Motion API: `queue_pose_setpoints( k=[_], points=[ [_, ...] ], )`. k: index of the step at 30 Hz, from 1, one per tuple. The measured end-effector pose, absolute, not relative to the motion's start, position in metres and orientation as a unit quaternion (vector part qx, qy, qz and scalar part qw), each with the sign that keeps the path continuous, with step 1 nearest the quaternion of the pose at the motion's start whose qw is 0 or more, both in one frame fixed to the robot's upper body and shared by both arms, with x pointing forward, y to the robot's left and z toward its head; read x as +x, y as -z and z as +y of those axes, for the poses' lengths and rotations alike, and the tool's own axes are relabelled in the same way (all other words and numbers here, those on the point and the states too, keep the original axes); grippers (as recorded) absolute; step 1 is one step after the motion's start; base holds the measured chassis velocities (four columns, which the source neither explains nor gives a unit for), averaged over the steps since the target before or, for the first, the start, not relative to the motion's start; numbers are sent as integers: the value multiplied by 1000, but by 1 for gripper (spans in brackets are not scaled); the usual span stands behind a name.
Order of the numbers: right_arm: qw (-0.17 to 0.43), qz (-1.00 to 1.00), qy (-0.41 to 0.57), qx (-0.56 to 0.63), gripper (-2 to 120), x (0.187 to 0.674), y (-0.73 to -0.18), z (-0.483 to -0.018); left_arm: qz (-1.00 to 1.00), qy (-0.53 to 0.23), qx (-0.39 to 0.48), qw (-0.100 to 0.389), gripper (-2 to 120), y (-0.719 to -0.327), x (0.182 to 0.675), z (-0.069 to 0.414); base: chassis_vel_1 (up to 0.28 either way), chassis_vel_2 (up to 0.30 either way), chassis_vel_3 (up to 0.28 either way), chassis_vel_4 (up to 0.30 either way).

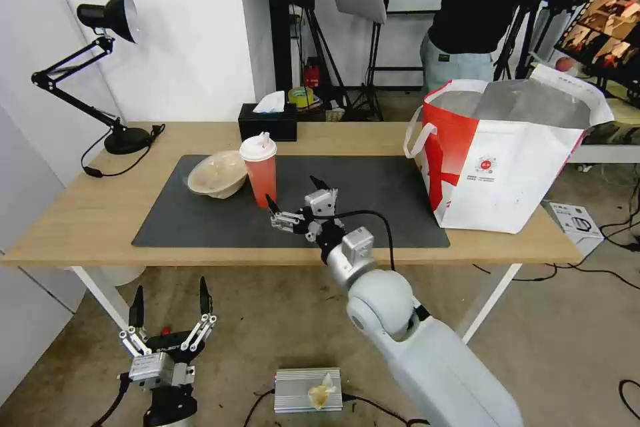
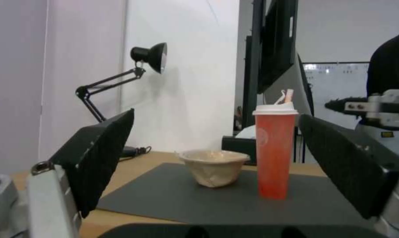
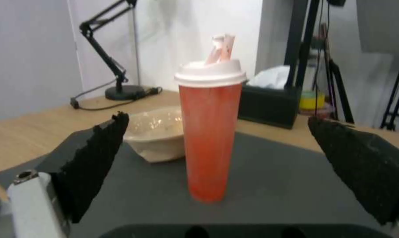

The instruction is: Pick up the trash from the table and place it into the takeout bag.

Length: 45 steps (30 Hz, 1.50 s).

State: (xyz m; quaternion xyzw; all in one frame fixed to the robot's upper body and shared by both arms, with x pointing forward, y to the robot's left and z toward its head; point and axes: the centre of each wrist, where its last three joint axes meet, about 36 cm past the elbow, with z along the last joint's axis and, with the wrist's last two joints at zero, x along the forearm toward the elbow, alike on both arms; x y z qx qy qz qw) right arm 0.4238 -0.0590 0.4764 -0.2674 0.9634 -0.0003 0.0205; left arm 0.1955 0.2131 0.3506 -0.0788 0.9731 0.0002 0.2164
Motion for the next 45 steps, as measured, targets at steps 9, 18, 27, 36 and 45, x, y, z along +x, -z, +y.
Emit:
queue_pose_setpoints(
  k=[9, 18, 27, 36, 45],
  points=[
    [-9, 964, -2, -264, 100, 443, -483, -42, 973, 1, -81, 215, 100, -350, 196, 214, 0, 0, 0, 0],
    [-18, 965, 4, -263, 100, 471, -495, -29, 973, 3, -86, 214, 100, -350, 196, 214, 0, 0, 0, 0],
    [-27, 963, 6, -269, 100, 491, -507, -19, 972, 6, -92, 215, 100, -352, 194, 212, 0, 0, 0, 0],
    [-29, 959, 13, -280, 100, 493, -509, -7, 971, 7, -99, 216, 100, -355, 189, 208, 0, 0, 0, 0],
    [-44, 961, 17, -272, 100, 504, -506, 17, 971, 0, -105, 216, 100, -358, 184, 210, 0, 0, 0, 0]
  ],
)
